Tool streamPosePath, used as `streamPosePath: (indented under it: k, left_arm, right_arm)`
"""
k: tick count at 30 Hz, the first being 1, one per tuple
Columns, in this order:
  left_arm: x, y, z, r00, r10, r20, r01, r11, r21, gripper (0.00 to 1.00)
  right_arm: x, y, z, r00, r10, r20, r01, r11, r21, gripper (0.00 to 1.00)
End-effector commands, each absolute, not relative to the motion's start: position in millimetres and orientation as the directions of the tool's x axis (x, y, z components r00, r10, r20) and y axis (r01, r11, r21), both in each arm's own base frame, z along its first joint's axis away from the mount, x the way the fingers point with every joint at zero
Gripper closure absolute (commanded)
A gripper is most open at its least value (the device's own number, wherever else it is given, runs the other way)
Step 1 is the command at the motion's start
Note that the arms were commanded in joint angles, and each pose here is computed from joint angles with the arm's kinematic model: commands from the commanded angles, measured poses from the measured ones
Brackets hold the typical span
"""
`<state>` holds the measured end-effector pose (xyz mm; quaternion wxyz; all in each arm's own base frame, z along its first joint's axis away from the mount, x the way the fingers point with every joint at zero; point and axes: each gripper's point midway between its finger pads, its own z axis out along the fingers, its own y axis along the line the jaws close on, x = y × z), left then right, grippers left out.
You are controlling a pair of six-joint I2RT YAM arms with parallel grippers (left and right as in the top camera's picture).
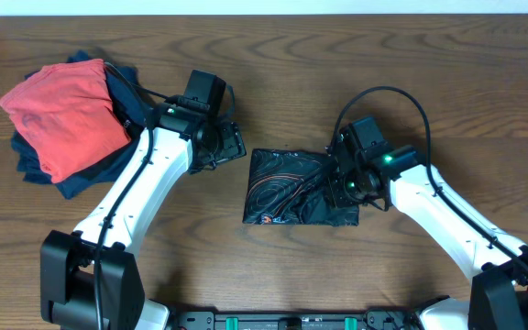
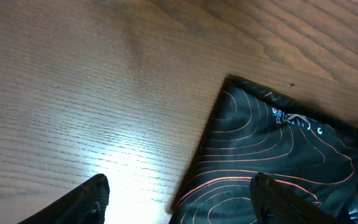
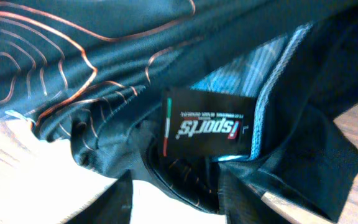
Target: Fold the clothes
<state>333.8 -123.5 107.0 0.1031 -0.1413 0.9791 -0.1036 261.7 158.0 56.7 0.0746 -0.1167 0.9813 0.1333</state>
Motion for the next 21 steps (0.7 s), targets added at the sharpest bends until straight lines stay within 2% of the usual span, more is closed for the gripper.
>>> streamPosePath:
  k: [1, 2, 5, 9, 15, 17, 18, 19, 20, 21]
  left_arm:
    - [329.9, -120.5, 100.7, -0.945, -0.283, -0.161, -0.247, 0.945, -0.213, 0.26]
    - [329.9, -120.5, 100.7, -0.945, -0.283, -0.161, -0.247, 0.945, -0.213, 0.26]
    - [329.8, -120.5, 100.7, -0.946, -0.283, -0.160, -0.247, 0.945, -0.213, 0.26]
    - [329.9, -120.5, 100.7, -0.945, -0.283, -0.161, -0.247, 0.945, -0.213, 0.26]
    - [329.9, -120.5, 100.7, -0.945, -0.283, -0.161, -0.247, 0.945, -0.213, 0.26]
    - [329.8, -120.5, 100.7, -0.946, -0.283, -0.160, -0.247, 0.945, -0.213, 0.26]
    - [329.8, -120.5, 100.7, -0.946, -0.283, -0.160, -0.247, 0.945, -0.213, 0.26]
    - [329.8, -120.5, 100.7, -0.946, -0.283, -0.160, -0.247, 0.945, -0.213, 0.26]
    - [329.7, -120.5, 100.7, -0.946, -0.283, -0.160, -0.247, 0.945, -0.212, 0.26]
    - [329.7, -120.5, 100.7, -0.946, -0.283, -0.160, -0.247, 0.945, -0.212, 0.26]
  right_arm:
    - [259.0, 163.1, 53.8, -0.963, -0.208, -0.169, -0.246, 0.935, 0.254, 0.76]
    - [259.4, 163.3, 53.9, -0.963, -0.207, -0.171, -0.246, 0.935, 0.254, 0.79]
    - [258.8, 163.0, 53.6, -0.964, -0.208, -0.168, -0.246, 0.936, 0.253, 0.79]
    - [257.4, 165.3, 51.6, -0.963, -0.217, -0.163, -0.253, 0.934, 0.252, 0.74]
    - [255.4, 173.0, 48.2, -0.957, -0.241, -0.164, -0.277, 0.927, 0.253, 0.73]
    - [255.0, 174.9, 47.4, -0.955, -0.246, -0.164, -0.282, 0.925, 0.253, 0.77]
    - [254.7, 175.4, 46.9, -0.955, -0.249, -0.163, -0.284, 0.925, 0.252, 0.82]
    - [254.6, 175.3, 46.8, -0.954, -0.250, -0.163, -0.285, 0.925, 0.251, 0.93]
    - [254.5, 173.5, 46.3, -0.955, -0.249, -0.161, -0.283, 0.928, 0.242, 0.99]
    - [256.1, 167.6, 45.1, -0.960, -0.232, -0.158, -0.262, 0.941, 0.215, 0.99]
